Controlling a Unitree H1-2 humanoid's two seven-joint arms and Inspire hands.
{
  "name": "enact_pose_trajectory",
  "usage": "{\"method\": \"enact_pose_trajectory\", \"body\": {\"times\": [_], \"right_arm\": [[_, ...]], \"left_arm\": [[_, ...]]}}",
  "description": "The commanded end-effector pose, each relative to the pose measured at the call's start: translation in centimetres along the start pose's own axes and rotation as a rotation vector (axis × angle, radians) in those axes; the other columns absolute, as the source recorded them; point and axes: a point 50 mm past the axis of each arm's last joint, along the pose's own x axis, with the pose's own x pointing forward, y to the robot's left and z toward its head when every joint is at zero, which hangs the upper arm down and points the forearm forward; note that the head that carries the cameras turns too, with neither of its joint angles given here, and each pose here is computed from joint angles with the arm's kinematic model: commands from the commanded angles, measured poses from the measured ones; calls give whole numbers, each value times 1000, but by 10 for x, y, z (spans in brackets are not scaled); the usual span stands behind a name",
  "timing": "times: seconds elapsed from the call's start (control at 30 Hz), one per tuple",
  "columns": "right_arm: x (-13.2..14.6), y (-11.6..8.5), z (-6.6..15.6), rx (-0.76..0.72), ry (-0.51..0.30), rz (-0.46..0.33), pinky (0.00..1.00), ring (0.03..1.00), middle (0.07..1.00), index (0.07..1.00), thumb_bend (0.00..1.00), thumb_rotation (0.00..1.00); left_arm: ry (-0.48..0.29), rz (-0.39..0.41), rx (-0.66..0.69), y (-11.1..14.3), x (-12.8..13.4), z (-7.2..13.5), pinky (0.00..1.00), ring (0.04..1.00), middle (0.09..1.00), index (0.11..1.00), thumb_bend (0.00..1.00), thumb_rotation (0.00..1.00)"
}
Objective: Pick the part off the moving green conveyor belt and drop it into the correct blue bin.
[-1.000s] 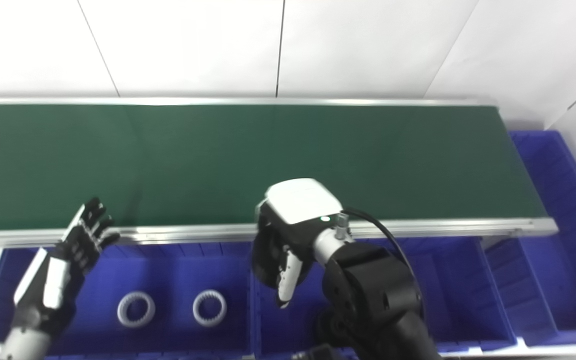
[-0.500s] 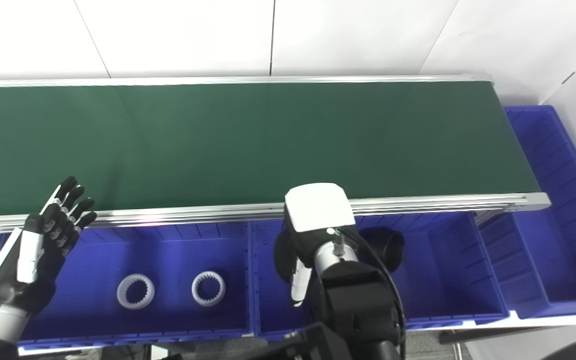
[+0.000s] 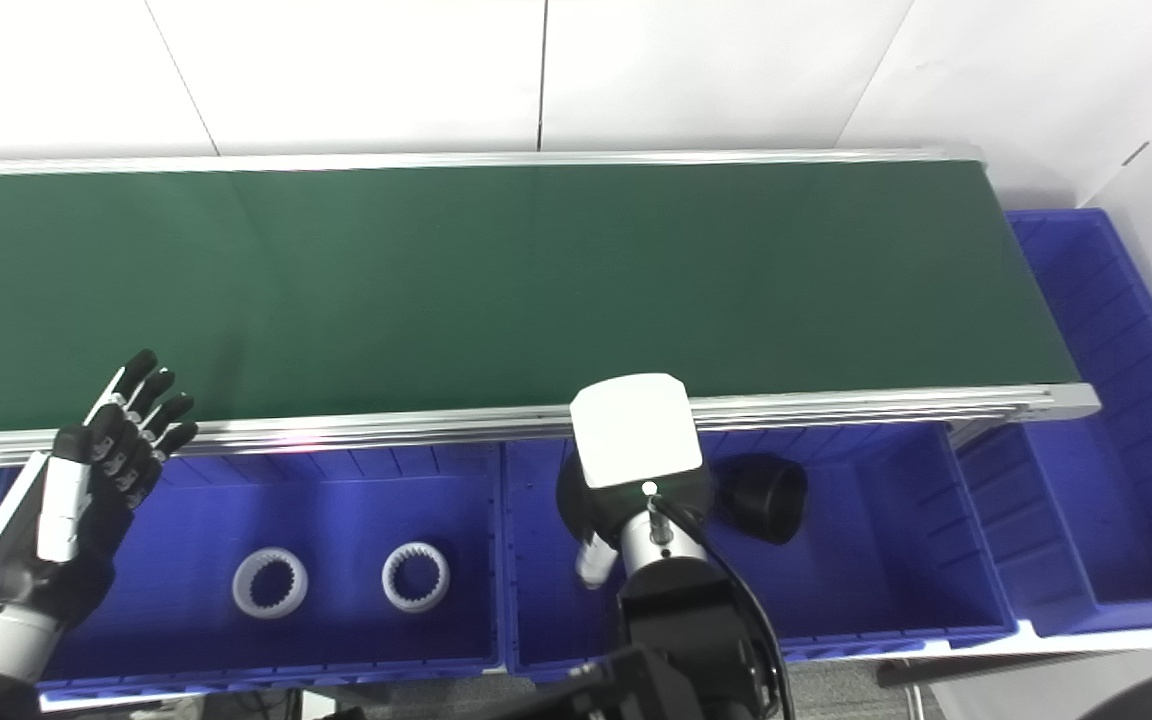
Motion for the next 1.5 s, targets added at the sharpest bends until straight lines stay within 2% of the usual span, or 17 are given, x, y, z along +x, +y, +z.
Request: {"method": "enact_pose_trajectory", "body": {"times": [0.0,0.3,0.43,0.53,0.6,0.67,0.73,0.83,0.93,1.0,1.07,1.13,1.2,1.23,1.3,1.47], "right_arm": [[-3,-5,2,10,-16,-19,917,868,885,790,998,918],[-5,-7,3,39,-25,6,928,866,882,812,1000,920],[-5,-8,5,122,-59,-34,892,848,867,807,1000,926],[-4,-7,5,355,-136,-115,820,805,828,793,985,851],[-3,-3,5,538,-189,-180,734,771,804,790,940,849],[-2,7,8,659,-243,-247,629,741,786,811,834,927],[-3,18,13,788,-295,-291,616,742,789,820,808,940],[-5,36,23,1102,-338,-317,654,759,810,827,778,924],[-6,57,35,1451,-285,-348,677,774,860,871,754,922],[-3,71,38,1603,-234,-387,705,806,898,913,736,934],[-1,84,33,1651,-219,-432,725,821,918,942,730,965],[1,97,26,1679,-219,-473,757,857,953,976,678,993],[2,108,20,1711,-212,-488,799,889,981,995,662,997],[3,112,18,1724,-207,-488,828,901,995,999,701,988],[4,119,16,1736,-190,-482,839,904,998,1000,719,990],[6,130,12,1729,-138,-495,846,914,995,1000,762,1000]], "left_arm": [[-57,-11,19,-3,0,12,912,944,985,1000,790,937],[-59,-26,24,-7,-4,10,911,949,996,1000,811,933],[-68,-28,24,-9,-7,7,901,948,995,1000,812,920],[-69,-21,35,-14,-9,4,911,957,1000,1000,853,923],[-74,-9,46,-18,-9,2,912,966,1000,1000,867,938],[-80,11,57,-24,-10,0,902,967,1000,1000,876,965],[-95,27,78,-29,-11,-2,904,963,1000,1000,872,969],[-126,43,119,-34,-11,-5,894,947,1000,1000,864,973],[-160,57,136,-39,-13,-7,909,960,1000,1000,845,966],[-184,64,152,-44,-14,-9,911,963,1000,1000,826,969],[-197,72,155,-50,-16,-11,914,965,1000,1000,823,968],[-212,79,154,-58,-18,-13,933,968,1000,1000,842,952],[-229,89,161,-64,-19,-16,936,964,1000,1000,830,930],[-235,95,165,-66,-20,-17,911,955,1000,1000,845,922],[-245,117,189,-73,-20,-19,888,947,997,1000,857,935],[-346,148,245,-83,-18,-26,872,962,1000,1000,833,957]]}}
